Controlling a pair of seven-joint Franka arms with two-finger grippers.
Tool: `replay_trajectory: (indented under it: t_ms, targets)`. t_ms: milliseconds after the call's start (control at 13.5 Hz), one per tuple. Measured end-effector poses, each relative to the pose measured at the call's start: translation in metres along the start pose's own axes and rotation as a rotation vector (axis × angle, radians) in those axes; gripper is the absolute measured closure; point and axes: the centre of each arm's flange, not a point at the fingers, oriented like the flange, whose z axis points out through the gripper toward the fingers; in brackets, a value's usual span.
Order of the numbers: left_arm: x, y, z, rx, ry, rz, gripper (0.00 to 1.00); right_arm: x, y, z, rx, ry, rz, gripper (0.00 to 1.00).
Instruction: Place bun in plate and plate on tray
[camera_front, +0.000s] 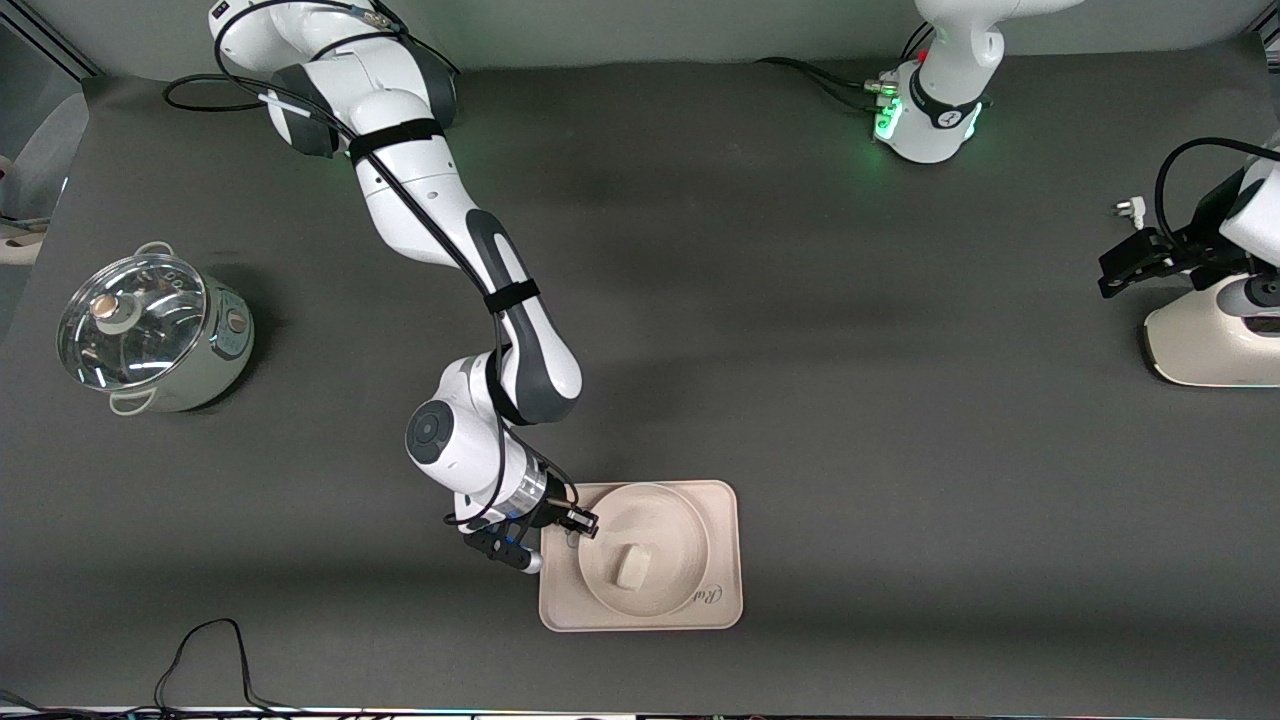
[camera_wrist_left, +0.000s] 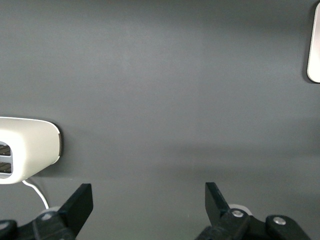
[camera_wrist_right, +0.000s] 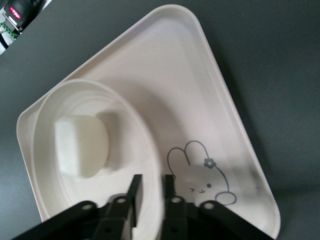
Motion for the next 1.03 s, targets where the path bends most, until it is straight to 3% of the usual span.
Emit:
replay_trajectory:
  t_ms: [222, 443, 665, 812, 1034]
  targets:
    - [0.0, 0.0, 0.0, 0.0, 0.0, 0.0, 0.0, 0.007, -0.009, -0.017, -0.028, 0.016, -0.053, 0.36]
    - [0.0, 0.0, 0.0, 0.0, 0.0, 0.0, 0.0, 0.024, -0.015, -0.072, -0.159, -0.028, -0.151, 0.04]
    - [0.001, 0.0, -0.001, 0.0, 0.002, 0.001, 0.0, 0.031, -0.029, -0.168, -0.338, -0.074, -0.278, 0.0]
    - [0.001, 0.001, -0.007, -0.001, 0.015, 0.003, 0.0, 0.024, -0.026, -0.233, -0.45, -0.143, -0.382, 0.0]
    - [0.003, 0.001, -0.012, -0.002, 0.025, 0.003, 0.0, 0.018, -0.003, -0.313, -0.532, -0.203, -0.44, 0.0]
